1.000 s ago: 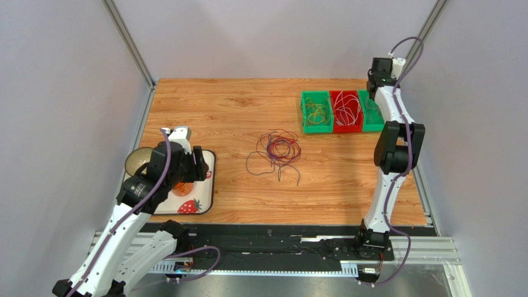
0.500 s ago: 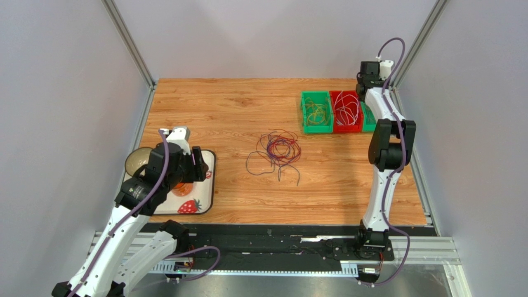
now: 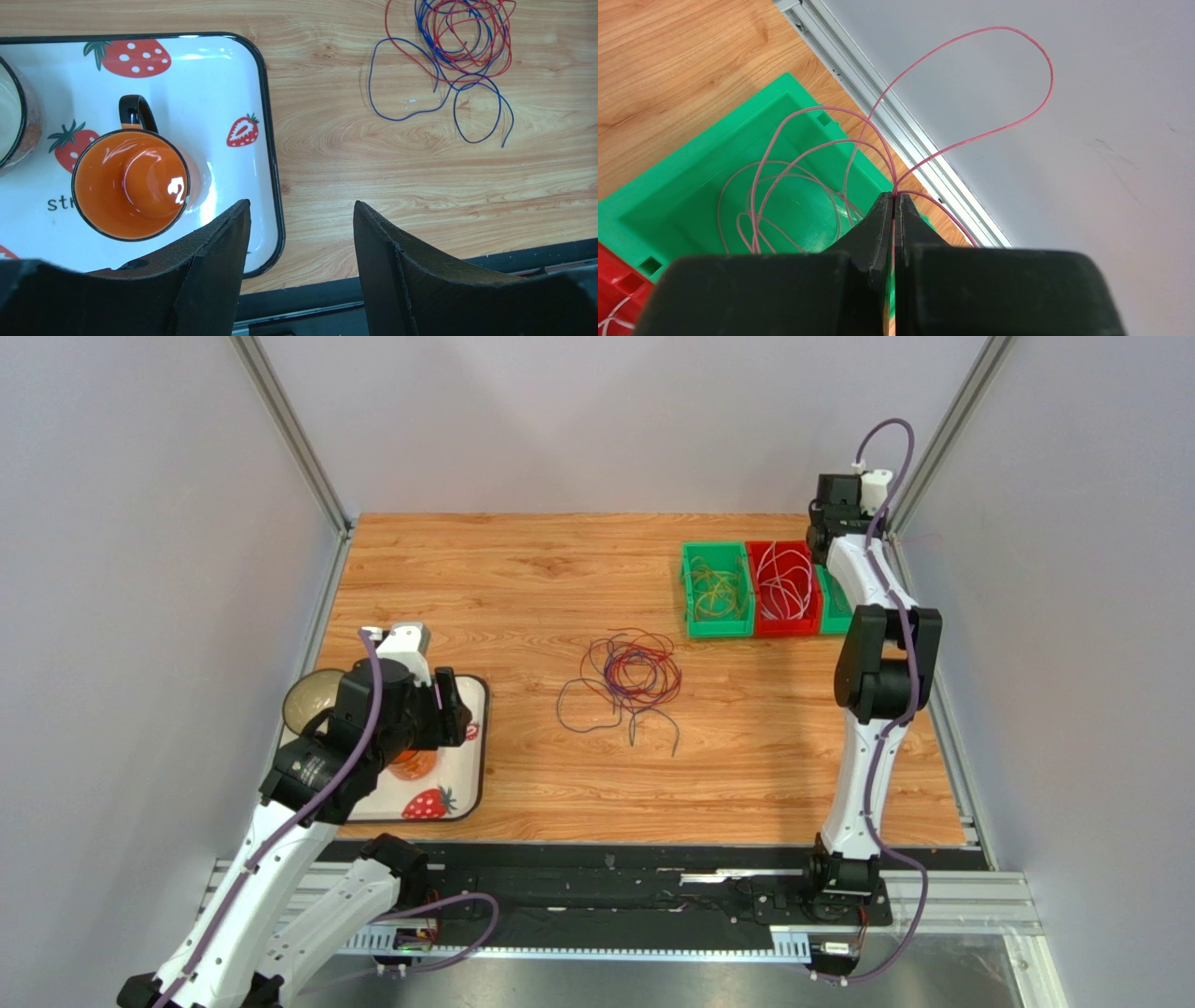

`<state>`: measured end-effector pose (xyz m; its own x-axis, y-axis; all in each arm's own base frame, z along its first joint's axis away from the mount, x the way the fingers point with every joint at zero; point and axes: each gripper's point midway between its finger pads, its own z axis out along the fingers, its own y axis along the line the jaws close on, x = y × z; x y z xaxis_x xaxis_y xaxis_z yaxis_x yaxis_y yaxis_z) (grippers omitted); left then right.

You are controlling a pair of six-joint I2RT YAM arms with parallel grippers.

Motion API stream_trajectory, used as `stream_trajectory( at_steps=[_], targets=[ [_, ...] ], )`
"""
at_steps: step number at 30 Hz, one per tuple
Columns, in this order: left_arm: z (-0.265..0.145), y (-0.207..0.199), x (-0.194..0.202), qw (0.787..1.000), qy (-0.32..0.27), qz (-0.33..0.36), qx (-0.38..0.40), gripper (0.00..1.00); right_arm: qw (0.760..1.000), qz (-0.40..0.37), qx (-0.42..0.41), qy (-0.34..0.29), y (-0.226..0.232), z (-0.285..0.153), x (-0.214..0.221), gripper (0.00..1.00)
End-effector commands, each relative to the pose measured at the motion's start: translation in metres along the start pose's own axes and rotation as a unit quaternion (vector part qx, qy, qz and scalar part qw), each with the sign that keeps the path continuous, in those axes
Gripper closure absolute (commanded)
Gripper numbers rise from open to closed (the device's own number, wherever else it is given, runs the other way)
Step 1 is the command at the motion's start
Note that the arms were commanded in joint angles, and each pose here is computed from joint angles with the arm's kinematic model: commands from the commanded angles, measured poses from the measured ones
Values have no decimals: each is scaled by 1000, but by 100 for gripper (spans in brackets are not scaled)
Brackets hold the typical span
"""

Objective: Untangle the cables
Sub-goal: Place the cable in the bin.

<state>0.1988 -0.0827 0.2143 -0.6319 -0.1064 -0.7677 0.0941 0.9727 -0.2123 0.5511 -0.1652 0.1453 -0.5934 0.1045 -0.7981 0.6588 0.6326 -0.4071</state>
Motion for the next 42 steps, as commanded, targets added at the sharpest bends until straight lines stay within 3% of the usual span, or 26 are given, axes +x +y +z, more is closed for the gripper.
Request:
stream_trajectory(
  at_steps=[1,13,21,34,42],
  targets=[
    [0,-2,-5,1000,-14,4,9,36,1000,-10,11,-22,15,0,-5,100],
    [0,-3,-5,1000,-13,4,10,36,999,-38,4,-17,40,2,12,100],
    [-1,-3,-6,1000,-14,4,11,36,995,-22,-93,-2,66,-11,15,100],
    [-4,-3,-8,1000,-24,3,13,36,984,-16,-168,55,76,-13,25,100],
    [-5,-3,-8,1000,-26,3,15,36,987,-19,-151,55,51,-21,16,80]
  ],
)
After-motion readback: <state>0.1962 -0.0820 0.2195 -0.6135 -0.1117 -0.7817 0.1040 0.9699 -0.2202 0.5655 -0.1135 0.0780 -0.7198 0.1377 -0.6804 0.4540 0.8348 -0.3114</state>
